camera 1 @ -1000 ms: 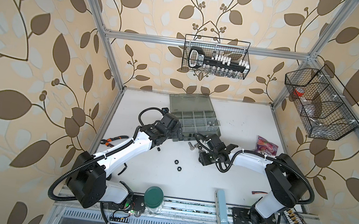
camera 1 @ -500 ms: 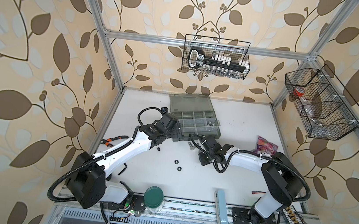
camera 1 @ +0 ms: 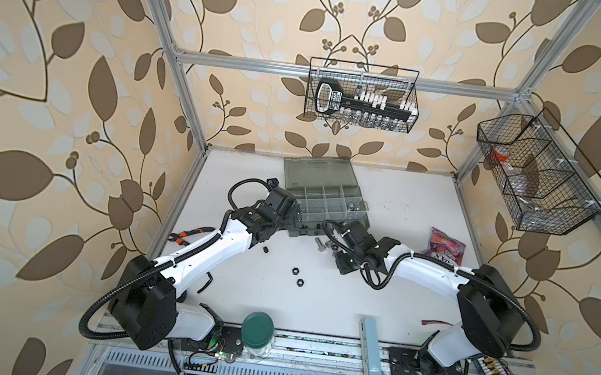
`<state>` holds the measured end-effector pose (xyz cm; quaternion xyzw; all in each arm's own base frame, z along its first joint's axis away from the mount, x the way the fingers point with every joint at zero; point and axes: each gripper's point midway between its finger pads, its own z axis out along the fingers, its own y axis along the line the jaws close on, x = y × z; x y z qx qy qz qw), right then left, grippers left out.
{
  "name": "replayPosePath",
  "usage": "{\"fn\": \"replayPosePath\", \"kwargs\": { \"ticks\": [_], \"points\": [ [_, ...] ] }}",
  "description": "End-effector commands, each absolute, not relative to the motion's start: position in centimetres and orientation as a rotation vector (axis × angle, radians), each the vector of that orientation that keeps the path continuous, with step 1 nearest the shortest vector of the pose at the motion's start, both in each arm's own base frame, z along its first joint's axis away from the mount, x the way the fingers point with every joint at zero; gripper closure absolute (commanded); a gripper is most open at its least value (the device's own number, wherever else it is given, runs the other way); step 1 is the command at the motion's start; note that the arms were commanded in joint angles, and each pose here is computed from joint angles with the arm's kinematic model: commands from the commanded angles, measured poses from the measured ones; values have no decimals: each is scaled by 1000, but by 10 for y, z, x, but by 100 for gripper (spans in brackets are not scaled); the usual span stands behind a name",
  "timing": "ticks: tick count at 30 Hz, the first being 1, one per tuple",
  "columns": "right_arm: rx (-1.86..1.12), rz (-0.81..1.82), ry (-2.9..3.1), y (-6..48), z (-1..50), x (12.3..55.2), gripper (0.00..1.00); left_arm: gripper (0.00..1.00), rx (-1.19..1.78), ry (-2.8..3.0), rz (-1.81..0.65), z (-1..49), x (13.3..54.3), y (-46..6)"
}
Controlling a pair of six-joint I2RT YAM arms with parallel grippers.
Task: Sort the screws and nuts into containers
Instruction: Pick up the screw from the center of the table, then place the screw into the container.
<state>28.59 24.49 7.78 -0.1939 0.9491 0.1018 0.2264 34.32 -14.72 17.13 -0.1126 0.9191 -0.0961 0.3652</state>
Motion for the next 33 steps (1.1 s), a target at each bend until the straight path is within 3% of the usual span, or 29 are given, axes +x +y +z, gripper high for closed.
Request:
{"fn": "replayPosePath", "kwargs": {
  "ticks": [1, 11, 33],
  "points": [
    [-476, 324, 2505, 248, 127, 313, 100, 1, -339, 2332, -223, 180, 340, -134],
    [-297, 303, 2429, 217, 169, 386, 100, 1, -345, 2346, -213, 177, 338, -130],
    [-277, 282, 2588, 204, 104, 429, 100, 1, -369, 2384, -226, 165, 336, -126]
  ]
}}
